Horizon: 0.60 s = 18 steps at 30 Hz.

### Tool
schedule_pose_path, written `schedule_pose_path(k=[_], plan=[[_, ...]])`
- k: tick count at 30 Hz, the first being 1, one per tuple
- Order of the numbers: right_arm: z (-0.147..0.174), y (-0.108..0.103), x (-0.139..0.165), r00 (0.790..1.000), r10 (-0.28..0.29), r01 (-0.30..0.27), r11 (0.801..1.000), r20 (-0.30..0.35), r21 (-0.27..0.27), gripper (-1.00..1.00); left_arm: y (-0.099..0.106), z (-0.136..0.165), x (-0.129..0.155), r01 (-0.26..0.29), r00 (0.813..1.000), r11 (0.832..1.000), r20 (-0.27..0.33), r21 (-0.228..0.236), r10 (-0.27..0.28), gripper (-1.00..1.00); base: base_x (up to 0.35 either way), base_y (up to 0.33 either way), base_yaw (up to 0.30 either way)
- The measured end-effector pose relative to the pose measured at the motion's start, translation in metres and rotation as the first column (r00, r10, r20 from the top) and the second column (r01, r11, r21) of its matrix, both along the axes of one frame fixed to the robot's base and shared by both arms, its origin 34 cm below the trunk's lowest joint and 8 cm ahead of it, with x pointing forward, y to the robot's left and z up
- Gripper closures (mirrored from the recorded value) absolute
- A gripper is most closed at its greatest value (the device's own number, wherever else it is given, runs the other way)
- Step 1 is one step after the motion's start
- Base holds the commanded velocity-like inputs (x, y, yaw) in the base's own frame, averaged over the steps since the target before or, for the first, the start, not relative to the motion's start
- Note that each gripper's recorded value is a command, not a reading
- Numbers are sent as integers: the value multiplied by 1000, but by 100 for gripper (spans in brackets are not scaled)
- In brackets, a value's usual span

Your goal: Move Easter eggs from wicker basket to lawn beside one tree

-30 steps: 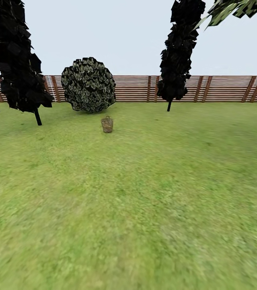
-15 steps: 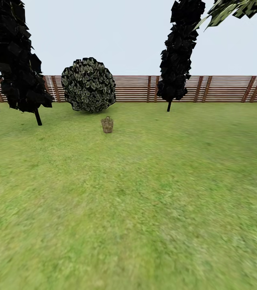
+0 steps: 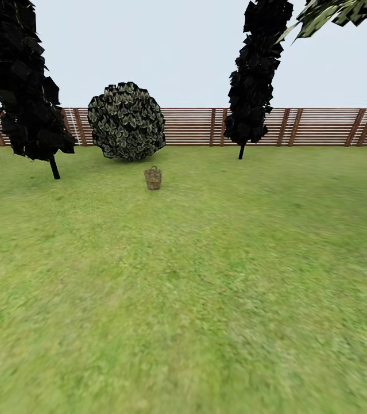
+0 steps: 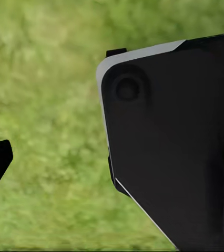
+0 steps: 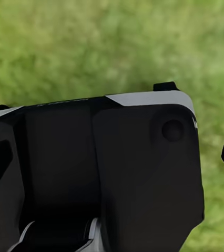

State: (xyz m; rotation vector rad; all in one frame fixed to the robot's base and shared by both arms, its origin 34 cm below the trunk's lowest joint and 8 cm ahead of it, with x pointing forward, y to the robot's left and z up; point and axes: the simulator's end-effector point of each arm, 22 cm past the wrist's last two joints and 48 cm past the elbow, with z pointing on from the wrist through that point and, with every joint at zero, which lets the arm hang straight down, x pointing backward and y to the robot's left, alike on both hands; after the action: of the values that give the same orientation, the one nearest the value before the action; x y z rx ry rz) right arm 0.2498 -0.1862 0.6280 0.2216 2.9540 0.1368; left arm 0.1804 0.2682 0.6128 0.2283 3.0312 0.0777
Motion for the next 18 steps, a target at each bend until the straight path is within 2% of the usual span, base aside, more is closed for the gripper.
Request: schedule_pose_path(k=[5,18], plan=[[0,-2,0,1000,-3,3,1000,1,-3,-100,12,0,-10,4,999,1000,-47,17,-3,-100,0,0,0],[0,-3,1,1000,-6,6,1000,1,-4,-100,18,0,-19,18,997,999,-72,34,-15,-100,0,0,0]])
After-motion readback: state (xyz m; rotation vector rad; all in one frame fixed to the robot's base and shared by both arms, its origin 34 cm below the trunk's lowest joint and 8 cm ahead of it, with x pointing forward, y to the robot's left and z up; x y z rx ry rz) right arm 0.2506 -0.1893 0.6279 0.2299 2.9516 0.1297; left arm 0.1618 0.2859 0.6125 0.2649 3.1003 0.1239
